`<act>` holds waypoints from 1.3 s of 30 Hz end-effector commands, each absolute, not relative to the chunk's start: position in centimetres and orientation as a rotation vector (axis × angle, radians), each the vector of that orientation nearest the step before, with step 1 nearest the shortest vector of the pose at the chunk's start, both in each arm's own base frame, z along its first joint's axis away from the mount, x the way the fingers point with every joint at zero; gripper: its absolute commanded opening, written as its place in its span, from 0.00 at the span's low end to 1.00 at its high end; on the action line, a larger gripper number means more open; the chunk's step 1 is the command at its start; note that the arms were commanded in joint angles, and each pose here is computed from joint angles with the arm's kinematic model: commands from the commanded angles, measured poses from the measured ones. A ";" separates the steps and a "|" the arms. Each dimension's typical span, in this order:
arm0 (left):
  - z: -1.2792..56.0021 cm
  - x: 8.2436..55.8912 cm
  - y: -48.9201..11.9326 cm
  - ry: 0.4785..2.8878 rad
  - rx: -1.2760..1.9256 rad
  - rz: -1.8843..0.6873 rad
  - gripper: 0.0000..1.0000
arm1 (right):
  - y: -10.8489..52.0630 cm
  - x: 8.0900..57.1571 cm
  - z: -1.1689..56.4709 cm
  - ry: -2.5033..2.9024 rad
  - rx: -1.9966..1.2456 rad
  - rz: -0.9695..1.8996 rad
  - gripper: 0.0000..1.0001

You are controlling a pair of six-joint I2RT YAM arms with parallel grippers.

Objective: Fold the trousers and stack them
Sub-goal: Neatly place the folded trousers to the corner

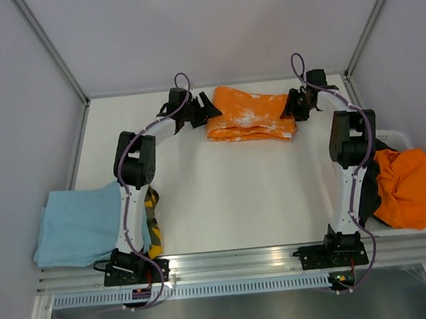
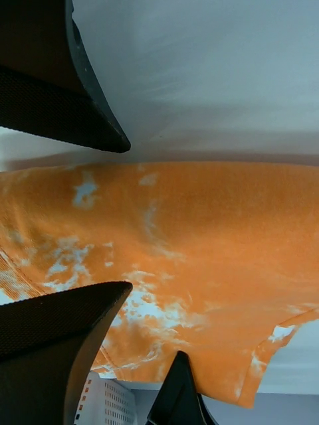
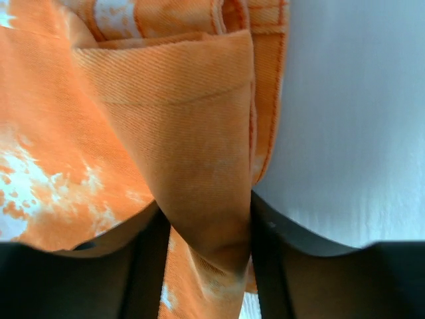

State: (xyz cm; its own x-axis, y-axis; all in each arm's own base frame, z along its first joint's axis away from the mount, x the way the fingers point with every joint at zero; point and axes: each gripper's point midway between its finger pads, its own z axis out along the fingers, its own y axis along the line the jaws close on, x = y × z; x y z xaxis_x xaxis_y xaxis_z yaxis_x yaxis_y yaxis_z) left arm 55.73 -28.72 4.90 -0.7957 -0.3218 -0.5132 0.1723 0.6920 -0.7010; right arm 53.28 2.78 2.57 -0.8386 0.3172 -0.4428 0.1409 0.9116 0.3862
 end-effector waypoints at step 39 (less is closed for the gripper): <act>29.0 33.7 4.4 2.032 -0.719 -0.106 0.02 | 30.9 43.1 23.0 2.231 -0.163 1.130 0.00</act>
